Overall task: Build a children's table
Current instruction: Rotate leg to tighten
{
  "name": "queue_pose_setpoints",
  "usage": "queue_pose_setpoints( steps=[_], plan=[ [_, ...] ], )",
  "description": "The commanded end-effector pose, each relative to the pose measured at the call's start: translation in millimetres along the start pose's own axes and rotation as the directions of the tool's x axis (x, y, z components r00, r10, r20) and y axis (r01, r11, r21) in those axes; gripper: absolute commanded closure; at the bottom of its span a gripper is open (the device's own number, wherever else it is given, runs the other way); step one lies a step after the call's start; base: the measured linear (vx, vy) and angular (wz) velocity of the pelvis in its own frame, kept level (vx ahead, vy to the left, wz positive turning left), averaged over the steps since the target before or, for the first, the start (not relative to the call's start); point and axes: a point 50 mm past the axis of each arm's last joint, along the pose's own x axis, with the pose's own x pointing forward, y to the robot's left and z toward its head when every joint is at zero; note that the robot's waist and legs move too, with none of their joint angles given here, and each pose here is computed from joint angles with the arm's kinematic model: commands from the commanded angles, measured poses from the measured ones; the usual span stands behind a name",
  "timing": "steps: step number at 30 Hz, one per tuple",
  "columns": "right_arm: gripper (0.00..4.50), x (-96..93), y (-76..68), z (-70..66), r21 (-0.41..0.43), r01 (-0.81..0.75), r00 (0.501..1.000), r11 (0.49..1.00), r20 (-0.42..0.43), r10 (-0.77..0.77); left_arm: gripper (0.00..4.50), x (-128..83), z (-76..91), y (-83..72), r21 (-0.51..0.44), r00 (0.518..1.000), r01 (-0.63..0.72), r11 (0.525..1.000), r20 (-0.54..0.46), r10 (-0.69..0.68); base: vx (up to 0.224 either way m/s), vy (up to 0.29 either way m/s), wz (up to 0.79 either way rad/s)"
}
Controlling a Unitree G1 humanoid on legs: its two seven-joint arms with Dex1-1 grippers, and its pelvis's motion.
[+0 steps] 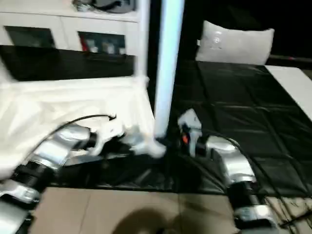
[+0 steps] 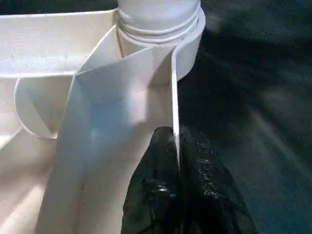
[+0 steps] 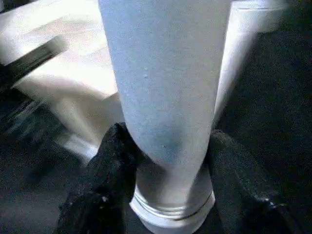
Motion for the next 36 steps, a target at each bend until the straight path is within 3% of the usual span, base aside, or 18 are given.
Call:
queue_pose_setpoints(
  steps=[1, 4, 5, 8, 10, 13, 16, 20, 24, 27, 28, 30, 32, 36],
  plan=[
    [2.58, 14.6, 5.1, 10.5, 0.013, 0.068, 0.997, 0.998, 0.021, -0.068, 4.5, 22, 28.7, -15.2, 0.027, 0.994, 0.039, 0.999, 0.101, -0.041, 0.0, 0.0, 0.0],
    [2.24, 19.6, 12.6, 11.5, -0.03, 0.009, 0.999, 1.0, 0.034, -0.008, 4.5, 26, 34.8, -15.0, 0.051, 0.994, -0.019, 0.999, 0.105, 0.013, 0.0, 0.0, 0.0],
    [1.89, 19.3, 13.4, 11.5, -0.028, 0.001, 0.999, 1.0, 0.037, 0.0, 4.5, 27, 34.8, -15.1, 0.053, 0.994, -0.022, 0.998, 0.104, 0.016, 0.0, 0.0, 0.0],
    [1.87, 14.8, 11.9, 11.3, -0.018, -0.009, 0.999, 1.0, 0.038, 0.009, 4.5, 27, 32.0, -14.4, 0.058, 0.996, -0.037, 0.998, 0.086, 0.032, 0.0, 0.0, 0.0],
    [1.44, 7.6, 6.5, 11.4, -0.041, -0.011, 0.999, 0.999, 0.033, 0.012, 4.5, 24, 28.0, -12.7, 0.068, 0.997, -0.047, 0.997, 0.066, 0.042, 0.0, 0.0, 0.0],
    [1.22, -5.8, -5.6, 13.2, -0.081, -0.034, 0.999, 0.996, 0.039, 0.038, 4.5, 17, 21.2, -9.4, 0.104, 0.999, -0.033, 0.994, 0.04, 0.028, 0.0, 0.0, 0.0],
    [0.96, -25.6, -15.8, 17.7, -0.163, -0.158, 0.985, 0.974, 0.042, 0.167, 4.5, 9, 12.2, -12.1, 0.219, 0.997, 0.063, 0.974, 0.039, -0.073, 0.0, 0.0, 0.0],
    [0.58, -34.4, -19.9, 17.4, -0.185, -0.207, 0.977, 0.961, 0.012, 0.213, 4.5, 6, 6.4, -12.5, 0.242, 0.994, 0.102, 0.965, 0.017, -0.109, 0.0, 0.0, 0.0],
    [0.58, -54.9, -20.8, 10.4, -0.213, -0.401, 0.915, 0.891, -0.13, 0.381, 4.5, -5, -3.6, -12.2, 0.322, 0.975, 0.223, 0.92, -0.069, -0.212, 0.0, 0.0, 0.0],
    [0.58, -58.4, -18.9, 9.1, -0.222, -0.487, 0.872, 0.845, -0.172, 0.458, 4.5, -10, -6.8, -13.3, 0.367, 0.954, 0.301, 0.88, -0.111, -0.28, 0.0, 0.0, 0.0],
    [0.85, -58.7, -18.5, 8.9, -0.224, -0.501, 0.864, 0.836, -0.181, 0.469, 4.5, -11, -7.5, -13.8, 0.372, 0.948, 0.32, 0.871, -0.121, -0.296, 0.0, 0.0, 0.0],
    [0.92, -59.7, -17.0, 8.3, -0.235, -0.546, 0.836, 0.804, -0.208, 0.507, 4.5, -16, -10.5, -15.8, 0.394, 0.922, 0.388, 0.833, -0.163, -0.352, 0.0, 0.0, 0.0],
    [1.22, -59.8, -16.2, 8.1, -0.232, -0.56, 0.827, 0.795, -0.212, 0.521, 4.5, -17, -11.5, -16.5, 0.402, 0.912, 0.41, 0.818, -0.179, -0.369, 0.0, 0.0, 0.0],
    [1.4, -58.7, -11.4, 7.3, -0.197, -0.61, 0.791, 0.767, -0.211, 0.575, 4.5, -21, -13.5, -19.6, 0.416, 0.884, 0.467, 0.78, -0.212, -0.416, 0.0, 0.0, 0.0]
  ],
)
